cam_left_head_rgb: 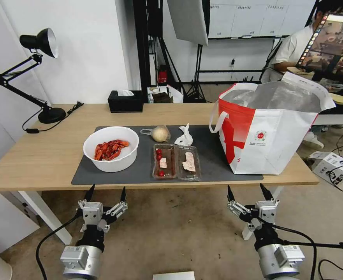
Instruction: Pick up the trash from the table and place it into the takeout bag.
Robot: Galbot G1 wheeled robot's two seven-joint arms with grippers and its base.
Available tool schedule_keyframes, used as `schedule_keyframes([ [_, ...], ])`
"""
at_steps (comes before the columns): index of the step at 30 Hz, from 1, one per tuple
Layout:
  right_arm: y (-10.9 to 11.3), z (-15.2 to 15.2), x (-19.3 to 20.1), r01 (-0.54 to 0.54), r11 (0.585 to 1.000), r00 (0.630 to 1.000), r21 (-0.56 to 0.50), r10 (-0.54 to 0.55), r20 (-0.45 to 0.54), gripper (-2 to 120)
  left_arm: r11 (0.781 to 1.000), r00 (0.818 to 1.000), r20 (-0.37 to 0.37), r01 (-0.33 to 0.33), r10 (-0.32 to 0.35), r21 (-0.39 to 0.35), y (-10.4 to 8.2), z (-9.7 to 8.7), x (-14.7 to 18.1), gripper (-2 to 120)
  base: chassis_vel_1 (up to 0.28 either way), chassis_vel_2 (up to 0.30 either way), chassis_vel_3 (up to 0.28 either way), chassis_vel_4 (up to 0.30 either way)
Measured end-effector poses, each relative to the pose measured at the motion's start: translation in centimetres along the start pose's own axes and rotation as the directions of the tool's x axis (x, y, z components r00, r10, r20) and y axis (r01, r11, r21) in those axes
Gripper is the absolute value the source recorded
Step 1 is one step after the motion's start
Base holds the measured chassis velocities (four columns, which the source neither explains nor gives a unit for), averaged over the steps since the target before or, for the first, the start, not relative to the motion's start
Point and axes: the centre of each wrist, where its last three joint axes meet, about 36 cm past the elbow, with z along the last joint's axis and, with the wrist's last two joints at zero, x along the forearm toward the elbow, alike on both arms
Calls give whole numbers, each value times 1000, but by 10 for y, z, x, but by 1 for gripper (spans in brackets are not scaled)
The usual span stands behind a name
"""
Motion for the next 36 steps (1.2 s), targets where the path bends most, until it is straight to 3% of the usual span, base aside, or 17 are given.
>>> schedule_keyframes([
  [28,0,0,0,2,1000,1000,1,-2,0,100,1000,1000,-2,2,-2,2,0,0,0,100,0,0,0,0],
  [36,-14,-5,-24,79,997,994,5,-78,-81,100,985,989,-104,113,-100,129,-7,-22,-17,100,0,0,0,0],
])
